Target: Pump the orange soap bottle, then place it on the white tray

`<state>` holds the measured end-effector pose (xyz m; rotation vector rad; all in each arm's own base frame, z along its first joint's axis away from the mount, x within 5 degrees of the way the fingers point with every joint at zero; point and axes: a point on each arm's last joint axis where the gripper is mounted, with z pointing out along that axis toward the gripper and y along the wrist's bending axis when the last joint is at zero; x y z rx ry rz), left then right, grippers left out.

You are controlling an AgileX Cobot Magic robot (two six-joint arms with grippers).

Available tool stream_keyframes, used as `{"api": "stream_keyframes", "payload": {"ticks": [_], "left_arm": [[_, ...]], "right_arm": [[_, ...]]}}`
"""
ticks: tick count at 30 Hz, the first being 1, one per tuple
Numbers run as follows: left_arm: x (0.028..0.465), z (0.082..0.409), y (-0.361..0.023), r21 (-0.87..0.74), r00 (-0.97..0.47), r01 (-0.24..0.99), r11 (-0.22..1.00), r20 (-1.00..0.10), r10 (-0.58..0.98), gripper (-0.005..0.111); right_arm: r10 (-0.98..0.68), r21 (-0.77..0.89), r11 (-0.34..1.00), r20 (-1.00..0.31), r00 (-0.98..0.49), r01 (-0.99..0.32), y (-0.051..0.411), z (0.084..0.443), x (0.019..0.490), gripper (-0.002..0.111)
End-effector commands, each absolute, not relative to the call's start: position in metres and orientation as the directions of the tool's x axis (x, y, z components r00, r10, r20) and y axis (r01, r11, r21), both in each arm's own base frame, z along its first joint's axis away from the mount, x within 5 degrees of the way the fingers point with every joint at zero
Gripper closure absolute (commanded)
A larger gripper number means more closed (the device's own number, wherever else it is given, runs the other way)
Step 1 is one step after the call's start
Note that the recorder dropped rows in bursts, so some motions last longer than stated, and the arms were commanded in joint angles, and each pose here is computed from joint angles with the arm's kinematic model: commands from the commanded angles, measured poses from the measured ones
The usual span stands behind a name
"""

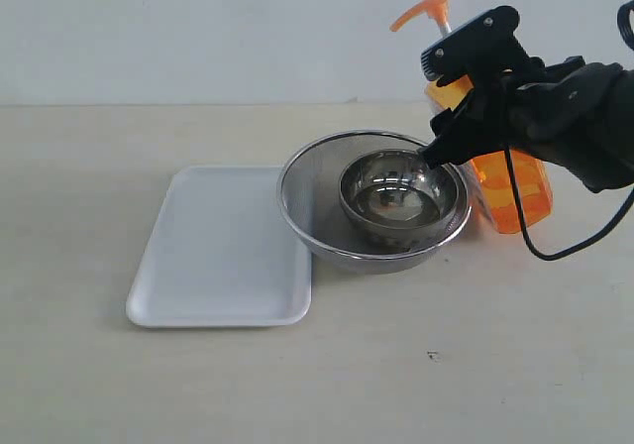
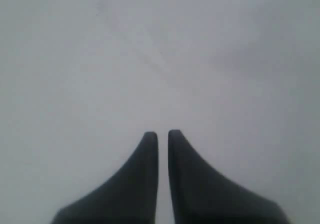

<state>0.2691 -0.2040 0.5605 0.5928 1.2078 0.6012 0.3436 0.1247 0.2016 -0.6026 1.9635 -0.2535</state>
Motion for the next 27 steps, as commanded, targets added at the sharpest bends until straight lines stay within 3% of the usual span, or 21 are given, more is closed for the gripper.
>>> {"api": "stream_keyframes", "payload": {"ticks": [1, 5, 8, 14, 19, 27], "left_arm": [[0.247, 0.555, -0.212, 0.543, 0.214, 0.283, 0.79, -0.839, 0.5, 0.102], [0.234, 0.55, -0.226, 0.571, 0.276, 0.478, 0.667, -0.819, 0.503, 0.102], [0.236, 0.541, -0.234, 0.6, 0.288, 0.531, 0.598, -0.792, 0.539, 0.102], [0.267, 0.51, -0.251, 0.583, 0.21, 0.572, 0.577, -0.784, 0.584, 0.102], [0.296, 0.469, -0.276, 0.467, 0.151, 0.734, 0.494, -0.82, 0.552, 0.102], [0.336, 0.424, -0.282, 0.323, 0.03, 0.82, 0.472, -0.848, 0.528, 0.102]], "right_arm": [[-0.503, -0.39, 0.857, -0.776, -0.381, -0.338, 0.127, 0.197, 0.341, 0.108], [-0.503, -0.39, 0.857, -0.776, -0.381, -0.338, 0.127, 0.197, 0.341, 0.108], [-0.503, -0.39, 0.857, -0.776, -0.381, -0.338, 0.127, 0.197, 0.341, 0.108], [-0.505, -0.389, 0.855, -0.775, -0.381, -0.342, 0.127, 0.197, 0.34, 0.108], [-0.505, -0.387, 0.855, -0.773, -0.383, -0.347, 0.128, 0.197, 0.34, 0.108], [-0.505, -0.385, 0.854, -0.773, -0.384, -0.35, 0.128, 0.196, 0.34, 0.108]]}}
